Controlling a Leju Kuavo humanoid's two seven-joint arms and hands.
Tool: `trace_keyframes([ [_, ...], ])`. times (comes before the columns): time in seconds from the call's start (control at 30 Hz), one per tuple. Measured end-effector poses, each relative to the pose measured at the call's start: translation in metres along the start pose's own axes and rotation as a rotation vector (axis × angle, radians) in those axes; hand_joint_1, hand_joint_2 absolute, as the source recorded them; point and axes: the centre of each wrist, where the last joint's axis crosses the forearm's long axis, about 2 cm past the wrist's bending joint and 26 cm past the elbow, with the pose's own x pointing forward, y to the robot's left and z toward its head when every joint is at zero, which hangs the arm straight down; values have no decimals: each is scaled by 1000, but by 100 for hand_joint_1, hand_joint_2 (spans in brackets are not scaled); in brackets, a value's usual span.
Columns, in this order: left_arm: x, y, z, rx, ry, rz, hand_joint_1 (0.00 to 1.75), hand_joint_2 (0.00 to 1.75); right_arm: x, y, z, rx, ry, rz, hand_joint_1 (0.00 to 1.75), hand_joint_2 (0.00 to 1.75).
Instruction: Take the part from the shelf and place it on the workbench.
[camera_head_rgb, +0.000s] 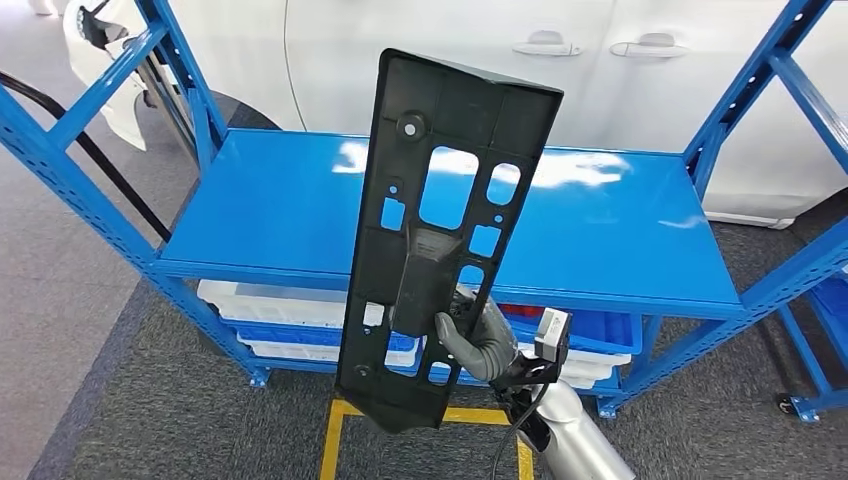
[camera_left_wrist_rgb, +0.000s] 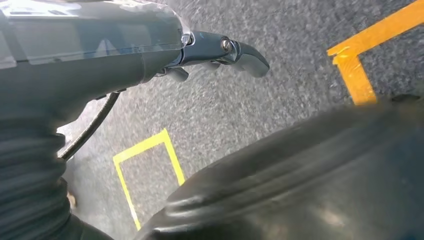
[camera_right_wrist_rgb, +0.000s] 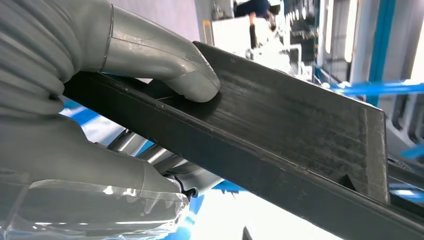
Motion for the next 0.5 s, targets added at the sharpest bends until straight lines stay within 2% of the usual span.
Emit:
trace_keyframes([
  [0.5, -1, -3, 1, -21, 10, 31, 0, 175, 5, 0, -5, -2, -26, 25, 175, 175],
])
